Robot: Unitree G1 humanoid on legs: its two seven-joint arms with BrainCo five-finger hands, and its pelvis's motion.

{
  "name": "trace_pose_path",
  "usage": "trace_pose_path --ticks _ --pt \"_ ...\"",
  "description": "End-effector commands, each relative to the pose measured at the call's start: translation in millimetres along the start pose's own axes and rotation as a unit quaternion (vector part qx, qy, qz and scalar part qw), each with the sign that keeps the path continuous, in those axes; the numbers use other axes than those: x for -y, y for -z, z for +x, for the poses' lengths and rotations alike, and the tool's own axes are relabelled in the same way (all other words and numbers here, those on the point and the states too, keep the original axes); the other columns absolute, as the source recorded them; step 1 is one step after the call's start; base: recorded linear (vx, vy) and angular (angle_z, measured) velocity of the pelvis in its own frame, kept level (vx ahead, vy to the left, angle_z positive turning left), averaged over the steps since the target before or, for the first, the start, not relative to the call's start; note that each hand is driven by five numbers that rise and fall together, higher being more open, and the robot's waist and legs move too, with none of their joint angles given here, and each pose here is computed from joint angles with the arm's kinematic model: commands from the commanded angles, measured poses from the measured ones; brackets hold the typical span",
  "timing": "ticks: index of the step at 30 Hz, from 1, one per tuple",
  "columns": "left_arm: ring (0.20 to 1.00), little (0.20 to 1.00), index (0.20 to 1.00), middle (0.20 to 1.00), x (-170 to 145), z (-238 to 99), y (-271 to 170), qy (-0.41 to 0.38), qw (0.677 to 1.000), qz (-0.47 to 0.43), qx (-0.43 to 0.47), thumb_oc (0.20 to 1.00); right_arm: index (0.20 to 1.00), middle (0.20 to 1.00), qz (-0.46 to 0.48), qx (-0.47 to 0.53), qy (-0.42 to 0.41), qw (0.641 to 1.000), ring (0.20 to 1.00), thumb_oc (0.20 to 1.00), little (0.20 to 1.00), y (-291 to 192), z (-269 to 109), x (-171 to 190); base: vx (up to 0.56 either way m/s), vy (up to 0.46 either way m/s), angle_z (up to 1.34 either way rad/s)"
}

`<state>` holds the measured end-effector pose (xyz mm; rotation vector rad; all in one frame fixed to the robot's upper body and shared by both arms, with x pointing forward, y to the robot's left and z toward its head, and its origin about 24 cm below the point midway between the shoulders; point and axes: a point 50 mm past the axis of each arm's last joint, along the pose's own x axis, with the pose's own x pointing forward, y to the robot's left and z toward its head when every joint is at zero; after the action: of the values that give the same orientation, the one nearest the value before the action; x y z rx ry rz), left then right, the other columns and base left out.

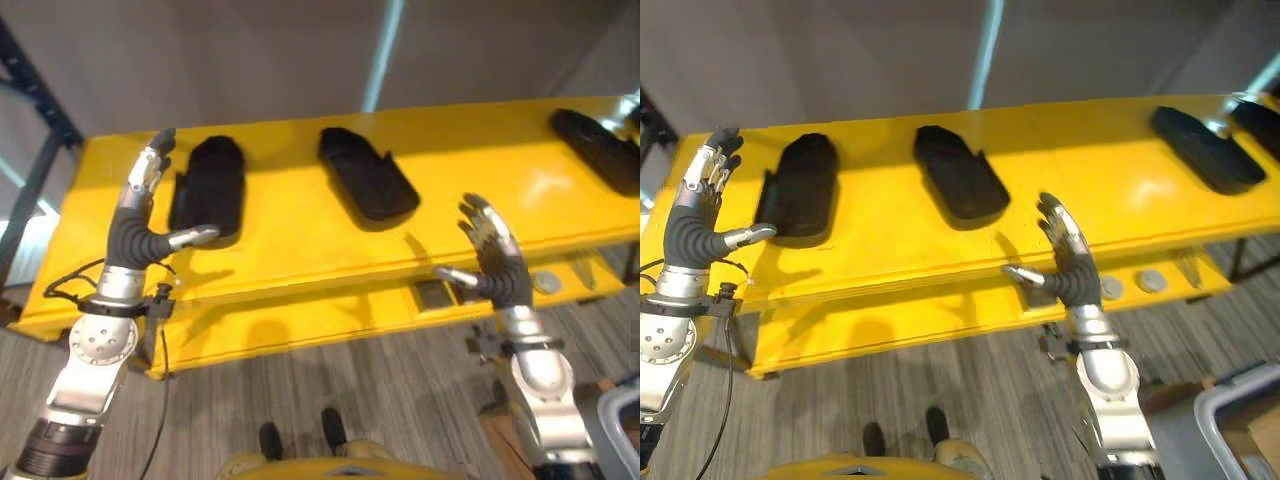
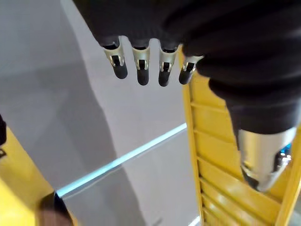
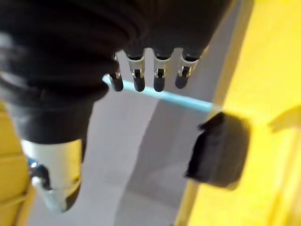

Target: Move parts from the plastic box to the shelf.

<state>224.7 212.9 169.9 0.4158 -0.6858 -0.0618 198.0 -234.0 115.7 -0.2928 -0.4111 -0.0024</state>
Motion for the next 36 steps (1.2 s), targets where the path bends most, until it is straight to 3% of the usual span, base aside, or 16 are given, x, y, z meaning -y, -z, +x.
trace_pose_path --ticks 1,2,6,8,9,11,15,17,22,27,30,36 --pt "1.000 1.000 1.000 1.000 -6 1 8 0.006 1.000 0.030 -0.008 1.000 1.000 1.000 -0.046 0.021 0.015 0.999 1.000 1.000 1.000 0 2 3 -0.03 0.024 -0.44" --pt "1.000 1.000 1.000 1.000 -5 -4 15 0.002 0.999 0.016 -0.027 1.000 1.000 1.000 -0.086 -0.055 0.047 0.994 1.000 1.000 1.000 25 -18 14 -0.03 0.019 -0.42" --pt "1.000 1.000 1.000 1.000 -3 -3 16 0.014 0.999 0.008 -0.029 1.000 1.000 1.000 -0.108 -0.141 0.076 0.981 1.000 1.000 1.000 53 -43 22 -0.03 0.017 -0.21" --pt "1.000 1.000 1.000 1.000 12 6 3 0.072 0.997 -0.023 0.007 1.000 1.000 1.000 -0.106 -0.257 0.104 0.955 1.000 1.000 1.000 94 -77 23 -0.03 0.024 -0.06" --pt "1.000 1.000 1.000 1.000 12 6 3 0.072 0.997 -0.023 0.007 1.000 1.000 1.000 -0.106 -0.257 0.104 0.955 1.000 1.000 1.000 94 -77 23 0.00 0.000 0.00" --pt "1.000 1.000 1.000 1.000 50 27 -22 0.187 0.974 -0.100 0.081 1.000 1.000 1.000 -0.057 -0.411 0.130 0.900 1.000 1.000 1.000 149 -121 2 -0.05 -0.014 0.01" --pt "1.000 1.000 1.000 1.000 64 25 -19 0.194 0.964 -0.168 0.064 1.000 1.000 1.000 -0.026 -0.480 0.138 0.866 1.000 1.000 1.000 167 -146 -12 -0.02 -0.011 -0.08" --pt "1.000 1.000 1.000 1.000 64 22 -16 0.192 0.968 -0.151 0.059 1.000 1.000 1.000 -0.010 -0.520 0.148 0.841 1.000 1.000 1.000 175 -163 -19 -0.02 -0.012 -0.15" --pt "1.000 1.000 1.000 1.000 58 19 -11 0.141 0.978 -0.149 0.046 1.000 1.000 1.000 0.003 -0.554 0.152 0.819 1.000 1.000 1.000 182 -174 -30 -0.05 -0.043 0.15" --pt "1.000 1.000 1.000 1.000 42 18 6 0.057 0.996 -0.063 0.027 1.000 1.000 1.000 -0.009 -0.544 0.113 0.832 1.000 1.000 1.000 189 -144 -41 -0.18 -0.176 0.38" --pt "1.000 1.000 1.000 1.000 38 4 26 0.041 0.999 0.001 -0.021 1.000 1.000 1.000 -0.045 -0.555 0.071 0.827 1.000 1.000 1.000 192 -145 -42 -0.10 -0.257 0.68" --pt "1.000 1.000 1.000 1.000 46 -30 59 0.050 0.991 0.022 -0.120 1.000 1.000 1.000 -0.081 -0.562 0.029 0.823 1.000 1.000 1.000 195 -145 -41 -0.11 -0.236 0.33"
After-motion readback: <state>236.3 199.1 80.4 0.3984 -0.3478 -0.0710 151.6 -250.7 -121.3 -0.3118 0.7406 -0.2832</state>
